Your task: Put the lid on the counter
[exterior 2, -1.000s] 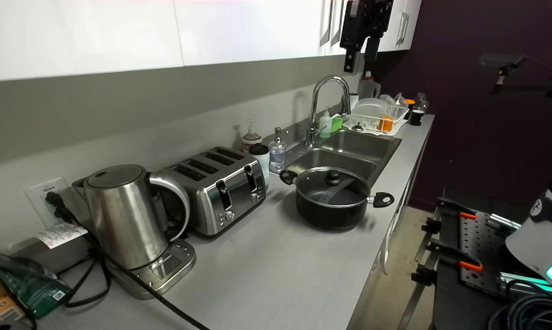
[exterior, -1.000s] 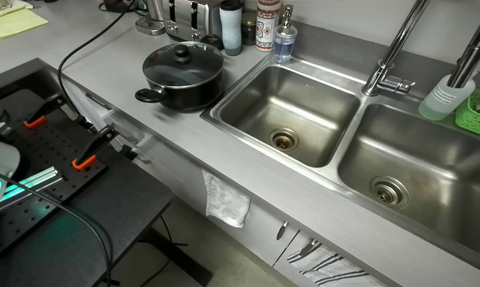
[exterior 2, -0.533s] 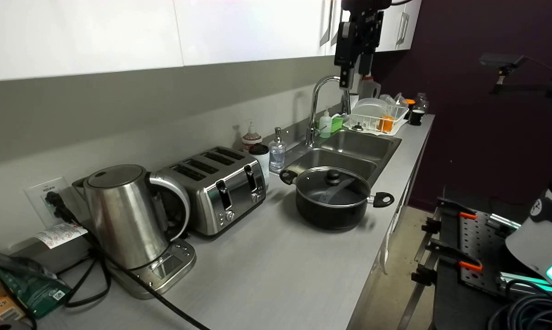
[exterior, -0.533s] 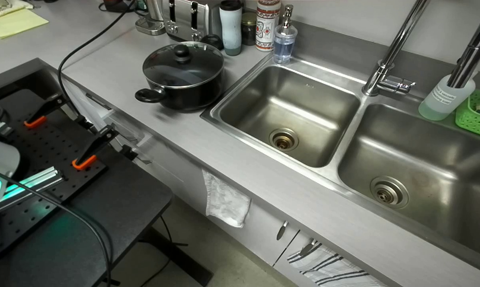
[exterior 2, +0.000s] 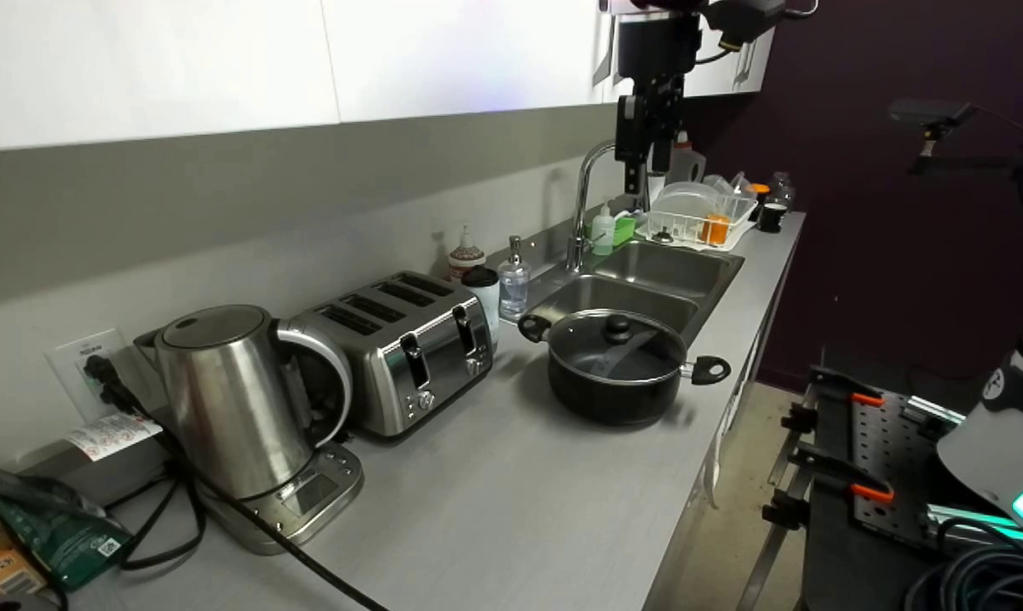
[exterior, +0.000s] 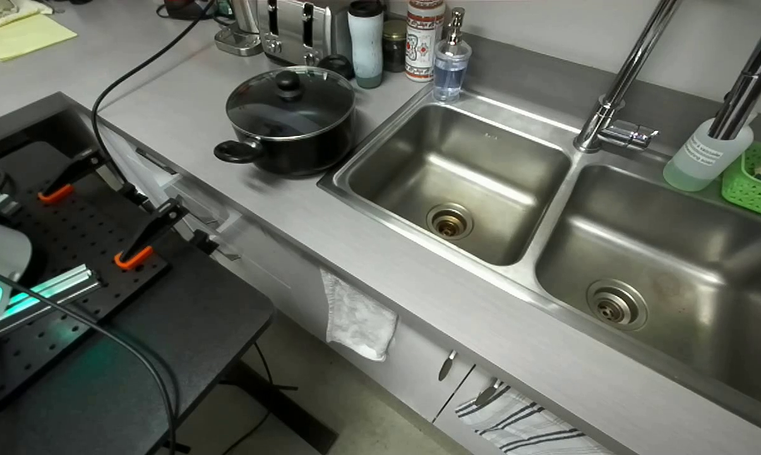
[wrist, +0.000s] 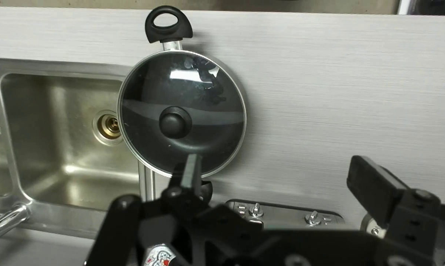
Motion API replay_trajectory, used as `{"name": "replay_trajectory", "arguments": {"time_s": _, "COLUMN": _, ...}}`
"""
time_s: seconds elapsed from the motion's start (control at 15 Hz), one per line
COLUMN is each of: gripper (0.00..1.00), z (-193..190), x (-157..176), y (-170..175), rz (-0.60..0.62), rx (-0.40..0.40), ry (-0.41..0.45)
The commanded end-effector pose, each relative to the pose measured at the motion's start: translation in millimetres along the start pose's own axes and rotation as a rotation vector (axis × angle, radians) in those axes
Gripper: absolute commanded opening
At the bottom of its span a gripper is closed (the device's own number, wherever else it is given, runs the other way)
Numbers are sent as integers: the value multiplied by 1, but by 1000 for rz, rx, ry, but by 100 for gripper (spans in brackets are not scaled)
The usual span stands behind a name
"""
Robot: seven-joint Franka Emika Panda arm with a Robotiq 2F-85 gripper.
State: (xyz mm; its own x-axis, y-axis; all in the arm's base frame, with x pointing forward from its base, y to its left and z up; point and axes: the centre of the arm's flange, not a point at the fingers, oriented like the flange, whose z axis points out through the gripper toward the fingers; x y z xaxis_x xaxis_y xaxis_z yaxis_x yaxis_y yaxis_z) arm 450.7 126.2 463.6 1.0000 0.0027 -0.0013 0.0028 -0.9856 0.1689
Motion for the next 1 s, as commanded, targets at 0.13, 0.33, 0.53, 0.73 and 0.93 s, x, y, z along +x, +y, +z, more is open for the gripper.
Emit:
{"name": "replay_trajectory", "arguments": {"time_s": 0.13, "gripper": 100, "z": 42, "x": 14, "y": 37, "rz": -64, "rx": 12, "ry": -18}}
{"name": "replay_trajectory", "arguments": {"time_s": 0.33, "gripper": 100, "z": 67, "x": 17, "y": 50, "rz": -87, "rx": 17, "ry": -33}}
{"name": "replay_trajectory", "arguments": {"time_s": 0.53, "gripper": 100, "z": 96, "x": 16, "y": 61, "rz": -115, "rx": 13, "ry": -44}}
{"name": "replay_trajectory", "arguments": {"time_s": 0.73, "gripper": 100, "z": 123, "x": 14, "y": 69, "rz": -146, "rx": 2, "ry": -52}}
{"name": "replay_trajectory", "arguments": {"time_s": 0.93, "gripper": 100, "z": 153, "x": 10, "y": 76, "rz": -187, "rx": -15, "ry": -38}}
